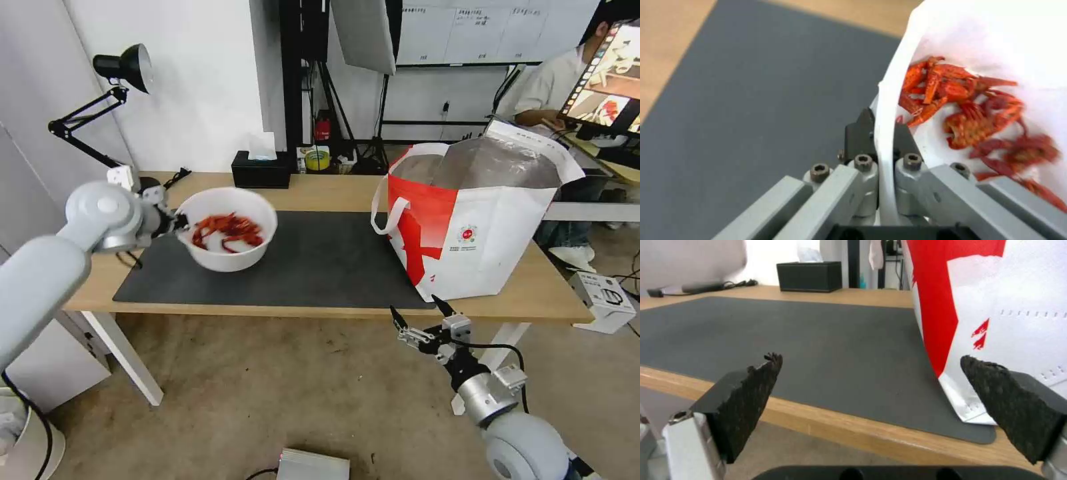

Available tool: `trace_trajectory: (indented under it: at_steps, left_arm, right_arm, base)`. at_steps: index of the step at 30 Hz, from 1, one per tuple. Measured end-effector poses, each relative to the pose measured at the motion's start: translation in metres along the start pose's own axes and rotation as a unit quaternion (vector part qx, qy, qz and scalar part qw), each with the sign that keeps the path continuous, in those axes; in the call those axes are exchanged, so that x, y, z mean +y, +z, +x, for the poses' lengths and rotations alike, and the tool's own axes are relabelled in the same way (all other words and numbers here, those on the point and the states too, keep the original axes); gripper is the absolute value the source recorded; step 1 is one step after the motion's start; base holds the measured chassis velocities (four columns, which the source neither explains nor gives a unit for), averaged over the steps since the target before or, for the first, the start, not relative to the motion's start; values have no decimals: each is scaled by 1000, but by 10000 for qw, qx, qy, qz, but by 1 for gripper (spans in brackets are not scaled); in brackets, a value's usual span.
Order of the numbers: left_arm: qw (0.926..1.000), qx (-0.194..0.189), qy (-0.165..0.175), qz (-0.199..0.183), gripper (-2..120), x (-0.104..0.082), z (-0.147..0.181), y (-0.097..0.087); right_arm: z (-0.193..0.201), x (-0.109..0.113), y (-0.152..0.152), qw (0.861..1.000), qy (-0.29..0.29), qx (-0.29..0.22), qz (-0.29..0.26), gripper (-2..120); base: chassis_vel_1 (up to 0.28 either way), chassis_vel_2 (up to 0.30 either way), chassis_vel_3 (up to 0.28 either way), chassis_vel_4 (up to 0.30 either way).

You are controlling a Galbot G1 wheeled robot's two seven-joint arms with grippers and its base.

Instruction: Pick up the trash from the table and place it into the takeout bag.

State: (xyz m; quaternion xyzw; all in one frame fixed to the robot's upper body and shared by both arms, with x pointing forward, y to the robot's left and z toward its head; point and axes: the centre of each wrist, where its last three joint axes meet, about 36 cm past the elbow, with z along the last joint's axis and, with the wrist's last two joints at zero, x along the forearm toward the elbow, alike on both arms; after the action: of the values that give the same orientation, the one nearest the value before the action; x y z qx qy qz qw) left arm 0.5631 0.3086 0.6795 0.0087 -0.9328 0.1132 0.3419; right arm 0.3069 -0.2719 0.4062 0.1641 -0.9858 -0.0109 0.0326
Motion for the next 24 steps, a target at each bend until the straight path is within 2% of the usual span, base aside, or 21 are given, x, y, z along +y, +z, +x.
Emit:
trace_trajectory:
  at_steps: [1, 4, 5, 7, 8, 11, 12, 14, 15, 19, 20, 23, 24]
  left_arm:
    - [10000, 0, 0, 0, 0, 0, 0, 0]
    - [9992, -210, 349, 17, 0, -40, 18, -26]
    - [9992, -210, 349, 17, 0, -40, 18, -26]
    - [9978, -349, 570, 21, 0, -74, 28, -49]
    - [9978, -349, 570, 21, 0, -74, 28, -49]
    - [9953, -473, 839, -87, 0, -121, 40, -77]
    - [9953, -473, 839, -87, 0, -121, 40, -77]
    - [9941, -475, 966, -137, 0, -149, 43, -90]
    - [9941, -475, 966, -137, 0, -149, 43, -90]
    - [9920, -462, 1150, -240, 0, -198, 46, -109]
    - [9920, -462, 1150, -240, 0, -198, 46, -109]
    - [9912, -415, 1232, -271, 0, -231, 43, -121]
    - [9912, -415, 1232, -271, 0, -231, 43, -121]
  right_arm:
    - [0, 0, 0, 10000, 0, 0, 0, 100]
    - [0, 0, 0, 10000, -1, 0, 0, 100]
    - [0, 0, 0, 10000, -1, 0, 0, 100]
    - [0, 0, 0, 10000, -1, -1, 1, 100]
    - [0, 0, 0, 10000, -1, -1, 1, 100]
    - [0, 0, 0, 10000, 0, 0, 0, 100]
    - [0, 0, 0, 10000, 0, 0, 0, 100]
    - [0, 0, 0, 10000, -1, 0, 0, 100]
    - [0, 0, 0, 10000, -1, 0, 0, 100]
    - [0, 0, 0, 10000, -1, -1, 0, 100]
    - [0, 0, 0, 10000, -1, -1, 0, 100]
    - [0, 0, 0, 10000, -1, -1, 0, 100]
    - [0, 0, 0, 10000, -1, -1, 0, 100]
  base:
    - [0, 0, 0, 0]
    - [0, 0, 0, 0]
    - [0, 0, 0, 0]
    - [0, 0, 0, 0]
    - [0, 0, 0, 0]
    - [0, 0, 0, 0]
    - [0, 0, 0, 0]
    - [0, 0, 0, 0]
    - [0, 0, 0, 0]
    - [0, 0, 0, 0]
    - [0, 0, 0, 0]
    - [0, 0, 0, 0]
    - [0, 0, 0, 0]
